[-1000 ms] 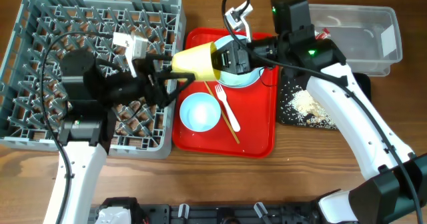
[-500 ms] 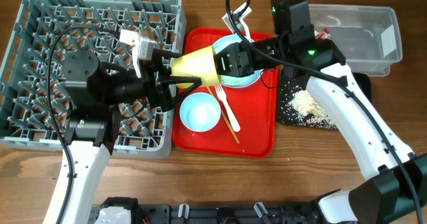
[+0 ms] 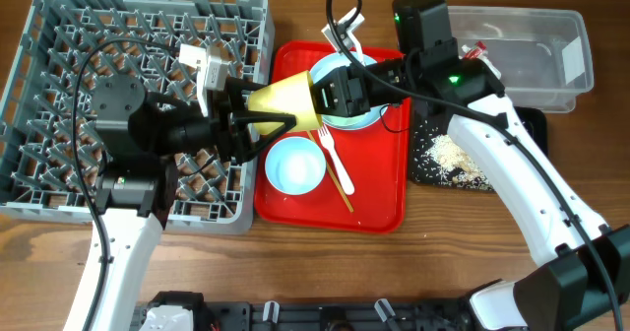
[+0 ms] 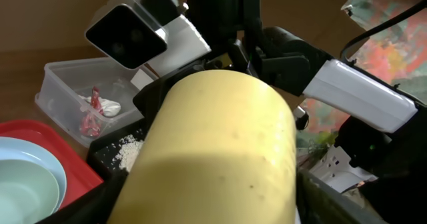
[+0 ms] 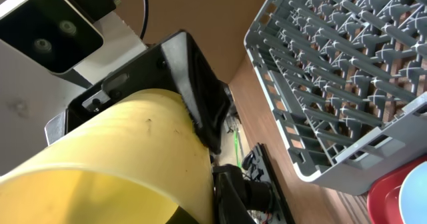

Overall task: Sort waste into correct bins and load items into the dishwasher rack
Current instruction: 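Hand the yellow cup from the right gripper to the left gripper, then lower the yellow cup into the dish rack with the left gripper and release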

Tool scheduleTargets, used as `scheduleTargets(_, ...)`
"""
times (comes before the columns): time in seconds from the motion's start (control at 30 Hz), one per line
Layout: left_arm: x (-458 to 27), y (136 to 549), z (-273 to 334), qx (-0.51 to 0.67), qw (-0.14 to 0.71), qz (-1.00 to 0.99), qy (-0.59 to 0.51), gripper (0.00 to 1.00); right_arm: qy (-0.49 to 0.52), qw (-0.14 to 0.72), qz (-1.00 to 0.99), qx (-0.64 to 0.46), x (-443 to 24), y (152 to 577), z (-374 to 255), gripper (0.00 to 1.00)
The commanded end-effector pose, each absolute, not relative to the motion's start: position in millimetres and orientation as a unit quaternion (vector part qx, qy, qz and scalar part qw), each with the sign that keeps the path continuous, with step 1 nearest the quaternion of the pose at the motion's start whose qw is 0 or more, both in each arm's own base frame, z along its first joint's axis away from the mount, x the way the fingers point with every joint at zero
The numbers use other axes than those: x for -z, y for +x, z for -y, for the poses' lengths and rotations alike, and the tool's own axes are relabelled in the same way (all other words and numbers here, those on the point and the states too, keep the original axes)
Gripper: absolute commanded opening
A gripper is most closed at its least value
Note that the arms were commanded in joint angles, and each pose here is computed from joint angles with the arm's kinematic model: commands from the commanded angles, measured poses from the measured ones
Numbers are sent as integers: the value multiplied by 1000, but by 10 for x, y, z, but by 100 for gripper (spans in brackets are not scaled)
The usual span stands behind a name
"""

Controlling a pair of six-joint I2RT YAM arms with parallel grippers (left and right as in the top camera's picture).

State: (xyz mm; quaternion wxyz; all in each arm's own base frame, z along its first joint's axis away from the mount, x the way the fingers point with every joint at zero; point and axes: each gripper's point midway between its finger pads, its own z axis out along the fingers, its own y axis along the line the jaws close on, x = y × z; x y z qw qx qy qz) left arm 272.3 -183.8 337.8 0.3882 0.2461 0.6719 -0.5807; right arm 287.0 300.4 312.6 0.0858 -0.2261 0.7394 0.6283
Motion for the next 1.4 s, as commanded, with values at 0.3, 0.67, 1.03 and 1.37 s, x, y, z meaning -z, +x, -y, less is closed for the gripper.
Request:
scheduleTargets(0.3,-3422,2746,1844,576,396,-670,248,60,-234,66,-728,-640,-3142,2798,-3048,11)
scheduleTargets(0.67,-3180,2996,1534,525,423,-713,195,59,-173,84,-780,-595,-2928,3032,-2941,47)
scheduleTargets(1.03,-2229,3364,596,317,390,-863,-52,27,-14,123,-909,-397,-2159,3513,-2033,51)
scheduleTargets(1.37,-2069,3041,-69,147,310,-922,-183,4,15,128,-960,-248,-1954,3384,-1256,51)
